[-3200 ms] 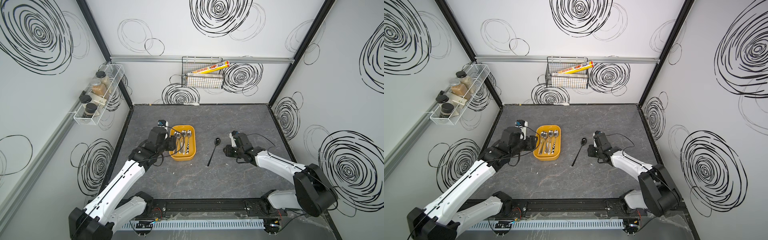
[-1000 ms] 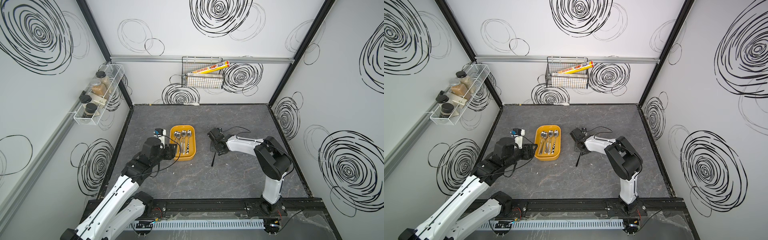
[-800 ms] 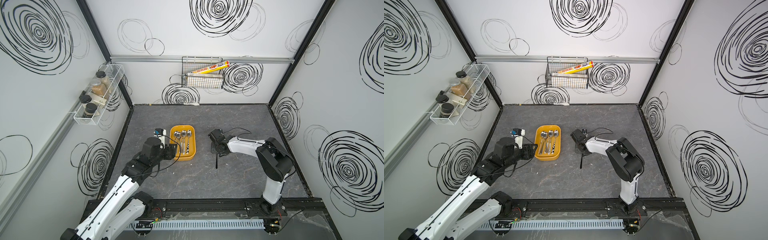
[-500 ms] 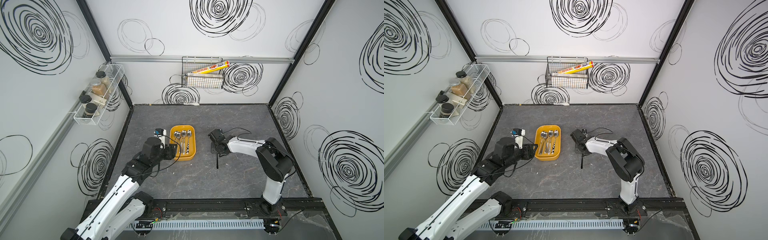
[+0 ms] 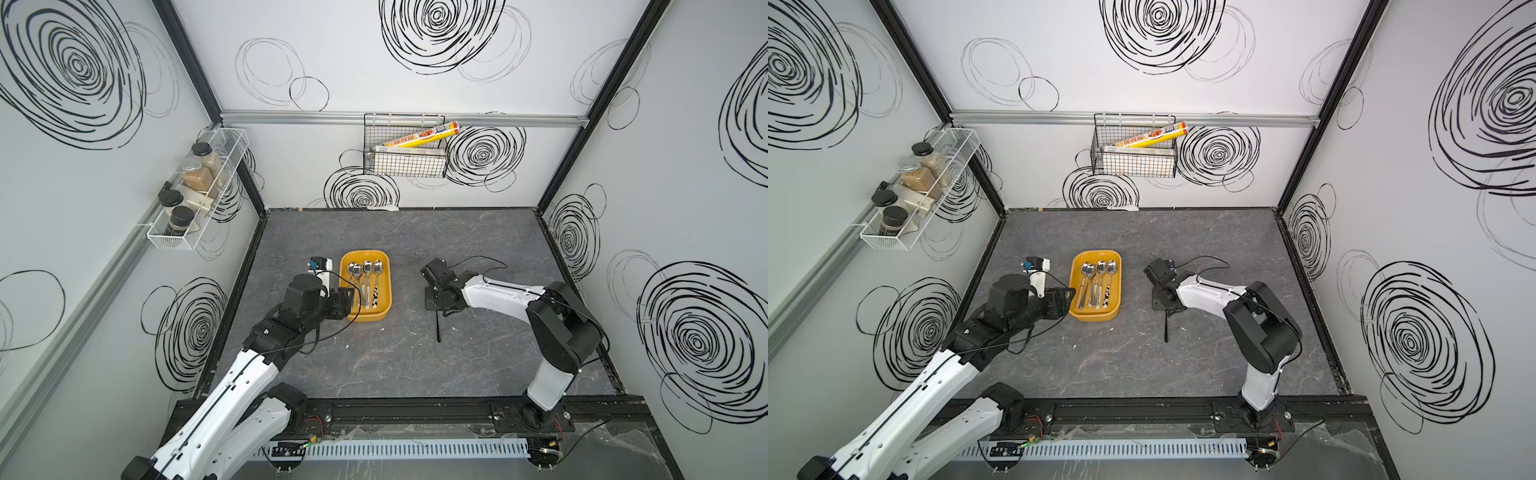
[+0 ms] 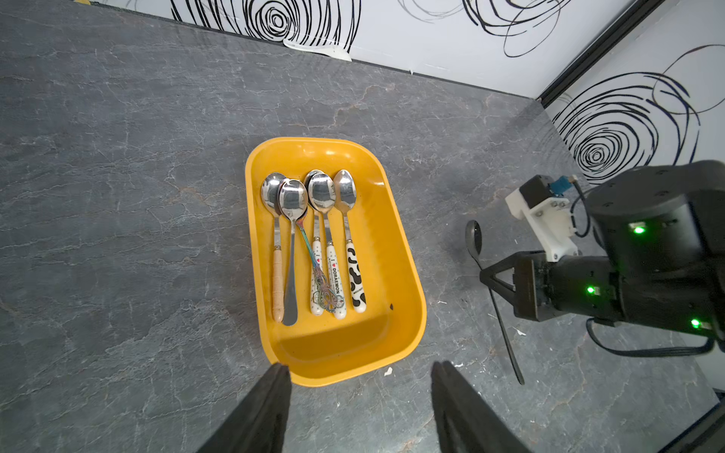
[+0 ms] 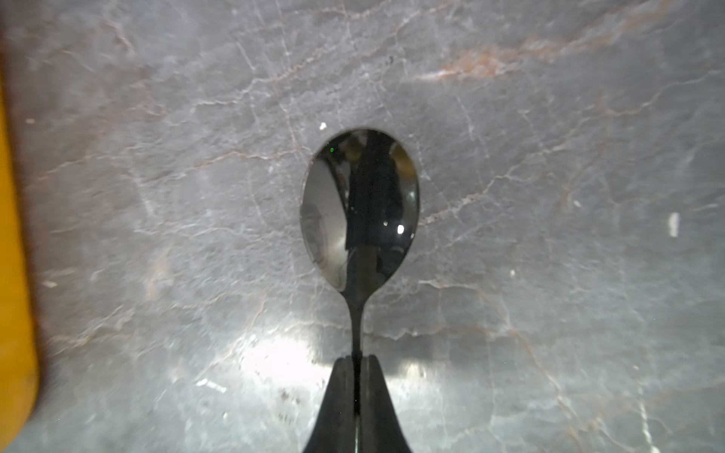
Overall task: Put the spoon into the storage box
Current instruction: Pick up the spoon from the center of the board, then place the spoon in the storage box.
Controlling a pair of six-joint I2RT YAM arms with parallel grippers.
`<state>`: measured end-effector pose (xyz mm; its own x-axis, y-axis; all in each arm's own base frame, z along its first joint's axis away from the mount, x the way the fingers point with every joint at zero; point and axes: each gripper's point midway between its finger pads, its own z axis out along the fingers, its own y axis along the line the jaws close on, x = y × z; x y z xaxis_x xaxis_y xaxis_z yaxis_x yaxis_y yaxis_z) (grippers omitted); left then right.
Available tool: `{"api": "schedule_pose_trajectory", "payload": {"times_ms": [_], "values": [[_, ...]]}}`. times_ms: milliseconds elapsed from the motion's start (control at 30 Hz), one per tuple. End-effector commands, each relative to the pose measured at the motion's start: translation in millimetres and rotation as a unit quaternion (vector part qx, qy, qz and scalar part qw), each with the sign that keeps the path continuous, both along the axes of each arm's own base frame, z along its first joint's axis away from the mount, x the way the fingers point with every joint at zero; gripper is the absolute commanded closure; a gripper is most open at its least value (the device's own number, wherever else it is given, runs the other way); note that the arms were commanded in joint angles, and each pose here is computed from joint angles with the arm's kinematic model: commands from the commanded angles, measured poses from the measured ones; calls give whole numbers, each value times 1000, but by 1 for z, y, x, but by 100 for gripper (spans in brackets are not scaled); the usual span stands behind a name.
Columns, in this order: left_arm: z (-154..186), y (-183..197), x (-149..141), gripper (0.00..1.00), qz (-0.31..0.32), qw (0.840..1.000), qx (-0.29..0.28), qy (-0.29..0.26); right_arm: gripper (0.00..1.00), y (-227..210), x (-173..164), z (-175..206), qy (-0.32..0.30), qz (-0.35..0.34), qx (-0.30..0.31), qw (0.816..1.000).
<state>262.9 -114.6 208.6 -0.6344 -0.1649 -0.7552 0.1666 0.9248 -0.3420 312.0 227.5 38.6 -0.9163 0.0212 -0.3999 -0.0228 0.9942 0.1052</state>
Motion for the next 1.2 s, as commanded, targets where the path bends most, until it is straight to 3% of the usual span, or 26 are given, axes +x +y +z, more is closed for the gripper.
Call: {"api": "schedule_pose_trajectory", "payload": {"times_ms": [0, 400, 633, 833, 1167], "values": [[3, 0, 5, 36, 2, 1000, -6, -13, 100, 2, -6, 16, -8, 16, 13, 1000], [6, 4, 6, 36, 12, 1000, -4, -18, 100, 46, -2, 97, -45, 58, 126, 989], [7, 7, 5, 36, 19, 1000, -4, -22, 100, 115, 26, 142, -53, 93, 159, 981], [8, 9, 5, 36, 23, 999, -3, -24, 100, 173, 56, 134, -34, 97, 163, 981], [11, 11, 4, 36, 26, 999, -5, -31, 100, 204, 78, 73, 6, 78, 138, 987]]}}
